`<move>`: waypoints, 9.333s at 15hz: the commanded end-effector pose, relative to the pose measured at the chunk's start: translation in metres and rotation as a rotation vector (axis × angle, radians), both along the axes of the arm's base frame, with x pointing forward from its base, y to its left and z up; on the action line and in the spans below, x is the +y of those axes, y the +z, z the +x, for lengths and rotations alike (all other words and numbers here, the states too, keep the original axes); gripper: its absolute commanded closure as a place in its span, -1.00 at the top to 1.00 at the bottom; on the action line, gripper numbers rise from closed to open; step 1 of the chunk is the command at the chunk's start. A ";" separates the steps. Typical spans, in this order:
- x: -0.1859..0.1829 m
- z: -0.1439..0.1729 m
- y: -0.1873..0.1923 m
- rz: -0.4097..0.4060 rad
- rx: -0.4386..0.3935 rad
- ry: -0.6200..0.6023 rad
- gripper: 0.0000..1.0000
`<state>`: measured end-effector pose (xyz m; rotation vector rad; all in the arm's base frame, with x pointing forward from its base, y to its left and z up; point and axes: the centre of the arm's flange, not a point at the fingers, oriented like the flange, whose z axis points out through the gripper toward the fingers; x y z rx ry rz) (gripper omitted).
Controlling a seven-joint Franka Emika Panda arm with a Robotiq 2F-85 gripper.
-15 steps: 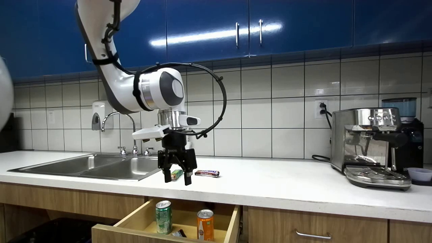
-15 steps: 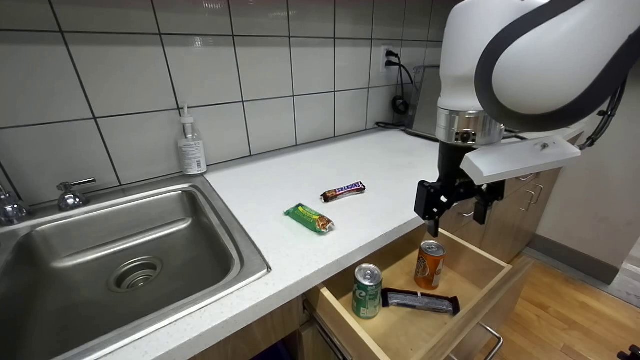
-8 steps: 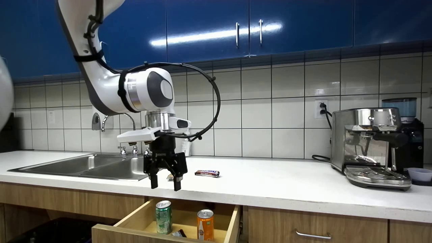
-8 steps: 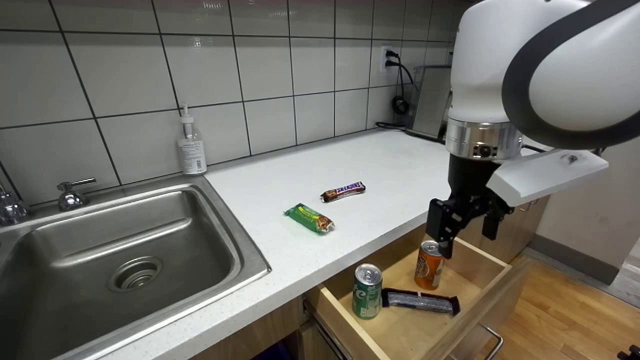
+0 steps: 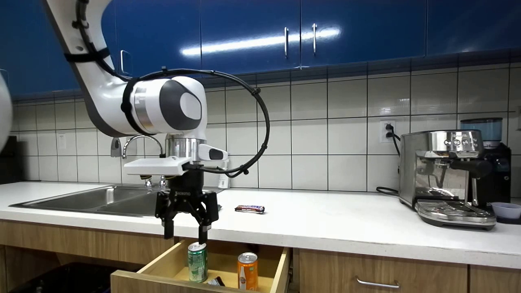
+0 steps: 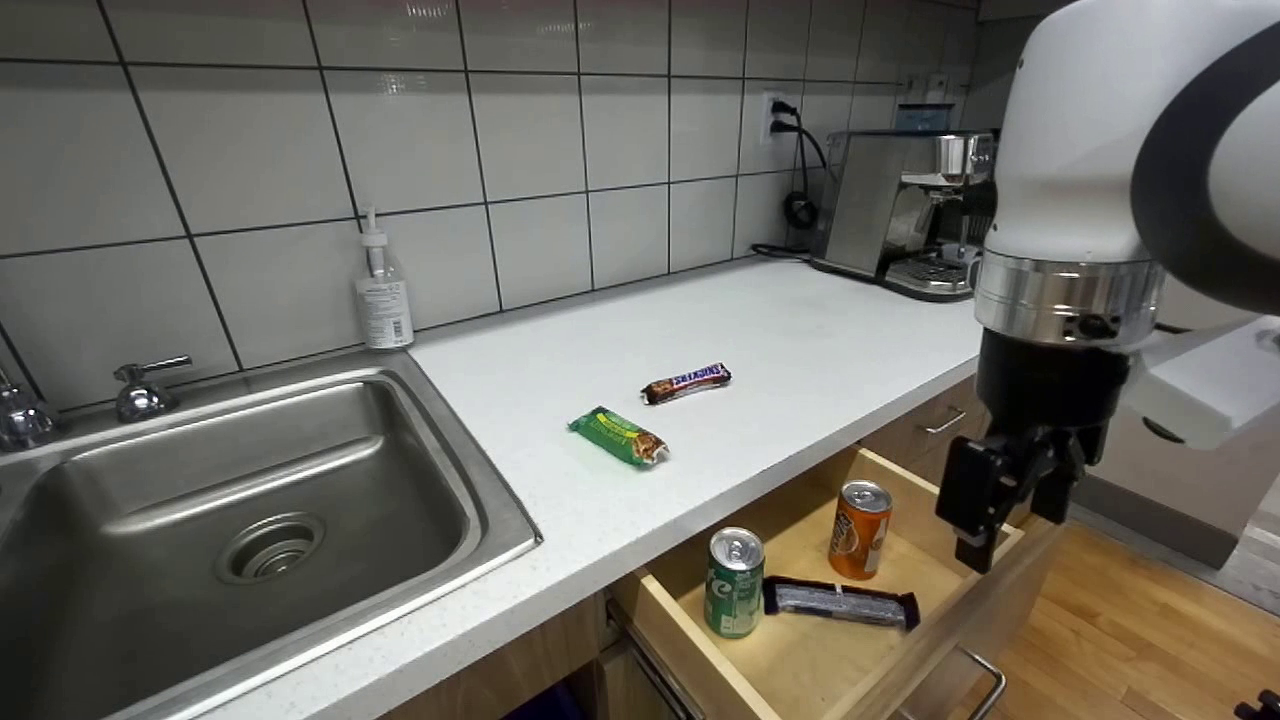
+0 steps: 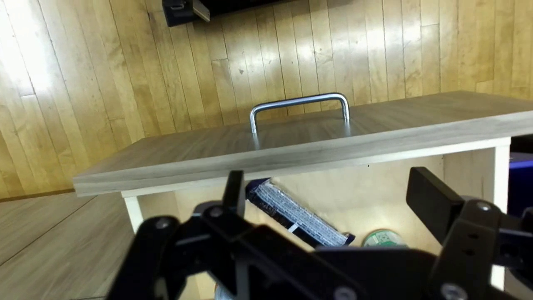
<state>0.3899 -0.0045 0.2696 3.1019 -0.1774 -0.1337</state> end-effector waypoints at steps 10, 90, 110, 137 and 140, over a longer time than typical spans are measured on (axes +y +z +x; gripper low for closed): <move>-0.004 -0.036 -0.031 0.027 0.041 0.158 1.00; -0.003 0.005 -0.129 -0.045 -0.075 0.221 1.00; -0.019 0.068 -0.127 -0.045 -0.142 0.172 1.00; -0.038 0.136 -0.115 -0.045 -0.176 0.137 1.00; -0.036 0.126 -0.114 -0.034 -0.167 0.144 1.00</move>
